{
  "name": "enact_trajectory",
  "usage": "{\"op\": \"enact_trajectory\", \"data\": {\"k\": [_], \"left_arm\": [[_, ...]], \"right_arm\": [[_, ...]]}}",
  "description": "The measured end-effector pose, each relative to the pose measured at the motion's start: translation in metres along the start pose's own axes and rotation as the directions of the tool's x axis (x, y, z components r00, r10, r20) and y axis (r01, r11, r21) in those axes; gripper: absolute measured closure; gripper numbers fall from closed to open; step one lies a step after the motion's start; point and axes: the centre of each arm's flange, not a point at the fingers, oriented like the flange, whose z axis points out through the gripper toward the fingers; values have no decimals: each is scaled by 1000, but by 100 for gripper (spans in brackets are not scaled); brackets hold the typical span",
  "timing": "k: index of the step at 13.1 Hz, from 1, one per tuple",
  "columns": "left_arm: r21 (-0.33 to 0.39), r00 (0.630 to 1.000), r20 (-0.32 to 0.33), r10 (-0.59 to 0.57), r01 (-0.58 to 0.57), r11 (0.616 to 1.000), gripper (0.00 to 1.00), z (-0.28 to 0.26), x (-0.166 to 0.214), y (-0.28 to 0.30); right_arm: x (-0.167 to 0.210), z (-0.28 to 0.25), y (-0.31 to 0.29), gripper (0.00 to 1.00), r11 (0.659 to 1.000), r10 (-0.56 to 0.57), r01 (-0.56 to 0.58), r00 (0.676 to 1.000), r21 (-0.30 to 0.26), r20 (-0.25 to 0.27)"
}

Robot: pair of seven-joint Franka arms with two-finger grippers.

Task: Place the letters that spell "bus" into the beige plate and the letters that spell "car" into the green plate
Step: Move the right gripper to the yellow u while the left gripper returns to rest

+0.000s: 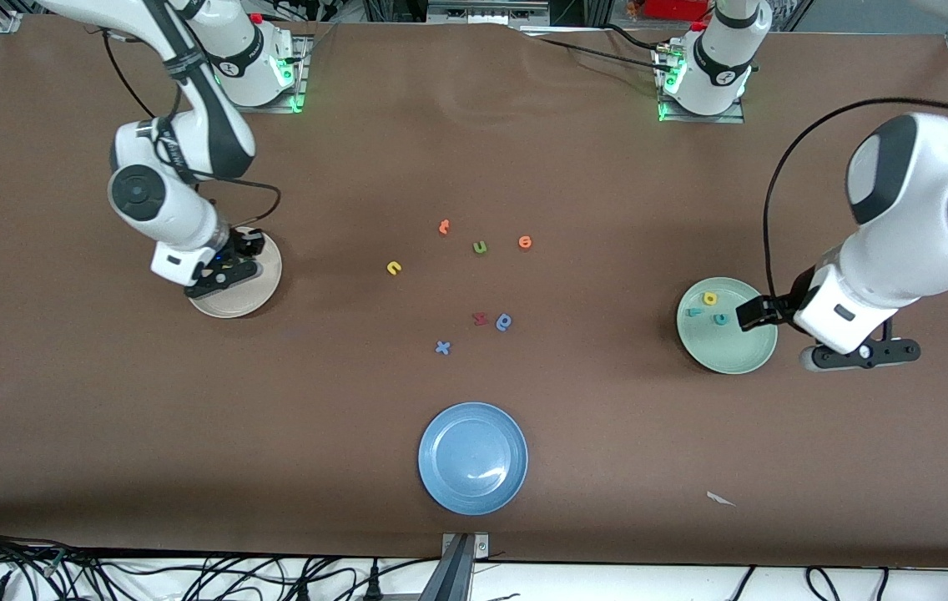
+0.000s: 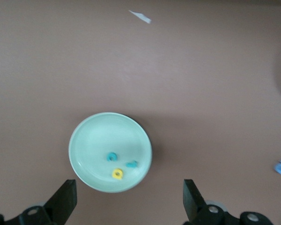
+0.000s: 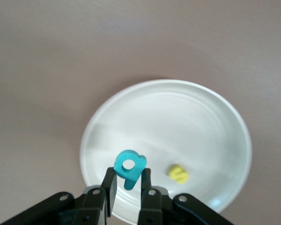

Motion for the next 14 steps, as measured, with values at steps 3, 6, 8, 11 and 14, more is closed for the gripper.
{"op": "enact_trajectory", "data": {"k": [3,6,8,11,14], "left_arm": [[-28,995,28,95,-94,995,0,-27,-3,-9],[-45,992,1,126,-126,991,0,-47,0,-35],[-44,992,-11,129,-129,991,0,-56,-3,-41],[-44,989,-12,149,-149,988,0,-64,-10,-31],[-41,986,-29,165,-166,985,0,-76,-17,-21]], "right_arm": [[-4,3,9,48,1000,-5,5,1000,4,6],[-3,3,7,29,1000,-5,5,1000,5,6],[-2,4,3,29,1000,22,-22,1000,18,2],[19,6,-45,29,995,74,-70,995,68,-65],[44,13,-150,29,987,142,-133,984,85,-110]]}}
